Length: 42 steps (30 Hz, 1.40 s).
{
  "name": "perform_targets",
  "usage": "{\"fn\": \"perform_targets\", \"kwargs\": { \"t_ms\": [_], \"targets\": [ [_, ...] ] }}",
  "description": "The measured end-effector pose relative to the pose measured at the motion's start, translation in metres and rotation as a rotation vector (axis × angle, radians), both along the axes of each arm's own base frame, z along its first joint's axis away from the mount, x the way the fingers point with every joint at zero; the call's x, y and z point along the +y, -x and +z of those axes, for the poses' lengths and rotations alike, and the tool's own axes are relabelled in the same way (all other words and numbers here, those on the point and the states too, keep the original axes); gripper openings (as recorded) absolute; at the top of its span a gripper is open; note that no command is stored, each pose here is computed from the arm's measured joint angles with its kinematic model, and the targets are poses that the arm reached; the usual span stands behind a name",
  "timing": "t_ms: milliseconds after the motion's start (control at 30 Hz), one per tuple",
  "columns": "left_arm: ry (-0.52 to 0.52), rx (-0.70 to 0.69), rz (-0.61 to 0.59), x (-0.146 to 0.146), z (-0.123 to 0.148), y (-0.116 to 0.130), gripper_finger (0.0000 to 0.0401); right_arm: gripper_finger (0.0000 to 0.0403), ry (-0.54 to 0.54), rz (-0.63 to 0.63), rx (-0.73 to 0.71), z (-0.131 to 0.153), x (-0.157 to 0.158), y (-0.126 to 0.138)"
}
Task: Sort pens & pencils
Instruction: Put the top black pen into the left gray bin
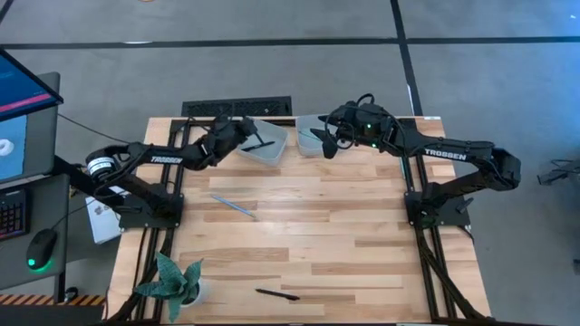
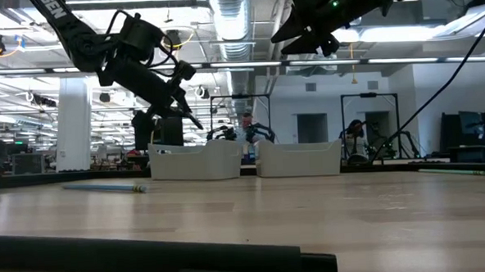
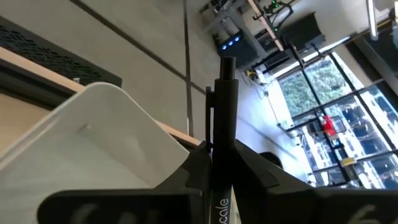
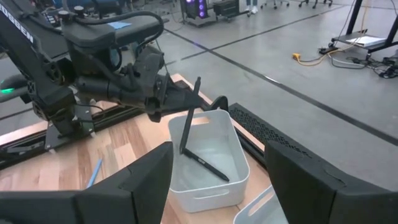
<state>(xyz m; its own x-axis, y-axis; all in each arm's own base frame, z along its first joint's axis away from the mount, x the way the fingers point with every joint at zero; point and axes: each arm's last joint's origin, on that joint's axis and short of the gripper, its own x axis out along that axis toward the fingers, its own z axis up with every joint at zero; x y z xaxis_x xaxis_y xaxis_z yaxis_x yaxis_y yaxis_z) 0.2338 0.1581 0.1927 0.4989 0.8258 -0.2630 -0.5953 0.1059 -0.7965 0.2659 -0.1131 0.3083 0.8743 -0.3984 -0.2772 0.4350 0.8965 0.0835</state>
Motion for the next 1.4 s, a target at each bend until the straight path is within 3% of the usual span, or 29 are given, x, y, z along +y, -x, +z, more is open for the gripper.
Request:
{"fn": "perform_targets", "kwargs": {
  "t_ms": [400, 1033, 1400],
  "targets": [
    [0.013, 0.032, -0.005, -0.001, -0.003, 0.001, 0.0041, 0.0276, -0.007, 0.000, 0.018, -0.002, 0.000, 0.000],
    [0.169, 0.080, 0.033, -0.005, -0.018, 0.006, 0.0041, 0.0276, 0.016, 0.007, 0.025, -0.002, 0.000, 0.000],
    [0.183, 0.066, 0.043, -0.001, -0.024, -0.001, 0.0041, 0.0276, 0.017, 0.007, 0.024, -0.001, 0.000, 0.000]
  ]
}}
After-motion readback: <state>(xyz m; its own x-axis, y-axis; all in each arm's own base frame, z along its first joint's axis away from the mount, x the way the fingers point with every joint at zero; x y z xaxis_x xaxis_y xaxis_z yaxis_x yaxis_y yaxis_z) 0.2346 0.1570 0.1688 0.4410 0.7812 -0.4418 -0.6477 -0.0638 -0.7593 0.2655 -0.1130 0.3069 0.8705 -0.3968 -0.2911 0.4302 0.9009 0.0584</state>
